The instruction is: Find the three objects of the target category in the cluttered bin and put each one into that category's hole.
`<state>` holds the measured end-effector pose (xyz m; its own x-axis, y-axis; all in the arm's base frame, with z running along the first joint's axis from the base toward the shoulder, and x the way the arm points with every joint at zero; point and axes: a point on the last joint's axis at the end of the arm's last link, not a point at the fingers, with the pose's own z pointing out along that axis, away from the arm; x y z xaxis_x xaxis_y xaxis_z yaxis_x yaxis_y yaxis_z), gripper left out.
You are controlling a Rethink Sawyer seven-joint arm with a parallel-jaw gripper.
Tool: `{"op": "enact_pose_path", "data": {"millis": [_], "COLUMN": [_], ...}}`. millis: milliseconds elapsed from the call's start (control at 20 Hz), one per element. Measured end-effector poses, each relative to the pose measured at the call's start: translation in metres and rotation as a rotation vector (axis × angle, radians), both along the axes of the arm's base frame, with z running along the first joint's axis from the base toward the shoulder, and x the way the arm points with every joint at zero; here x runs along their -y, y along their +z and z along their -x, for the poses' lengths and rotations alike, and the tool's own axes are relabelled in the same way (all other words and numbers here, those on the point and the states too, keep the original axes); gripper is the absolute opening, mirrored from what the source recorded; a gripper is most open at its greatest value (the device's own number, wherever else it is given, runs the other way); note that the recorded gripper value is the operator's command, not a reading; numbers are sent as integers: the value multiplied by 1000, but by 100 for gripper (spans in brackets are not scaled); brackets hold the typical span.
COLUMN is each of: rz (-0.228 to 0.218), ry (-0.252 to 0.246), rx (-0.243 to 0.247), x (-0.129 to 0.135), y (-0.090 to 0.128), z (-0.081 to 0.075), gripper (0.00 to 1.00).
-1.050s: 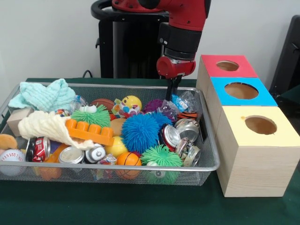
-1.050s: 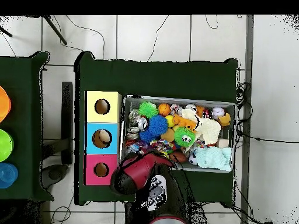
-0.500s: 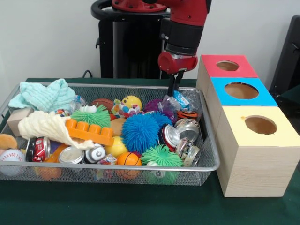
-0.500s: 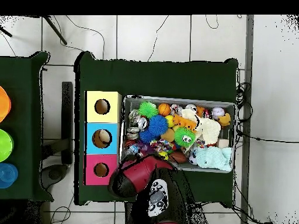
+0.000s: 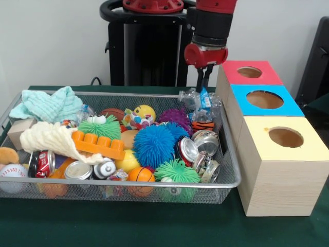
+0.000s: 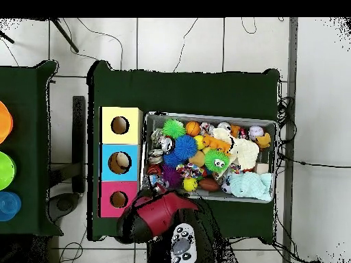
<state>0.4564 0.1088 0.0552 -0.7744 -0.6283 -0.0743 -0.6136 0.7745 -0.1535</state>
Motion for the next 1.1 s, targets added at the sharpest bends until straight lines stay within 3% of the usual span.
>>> {"op": "enact_pose_path", "data": {"millis": [450,1100], "rz": [-26,-41], "ry": [-13,-93], "rx": [-10,-37], "x": [-16,3], "y": [26,71], "z": [14,25], "gripper": [0,0]}}
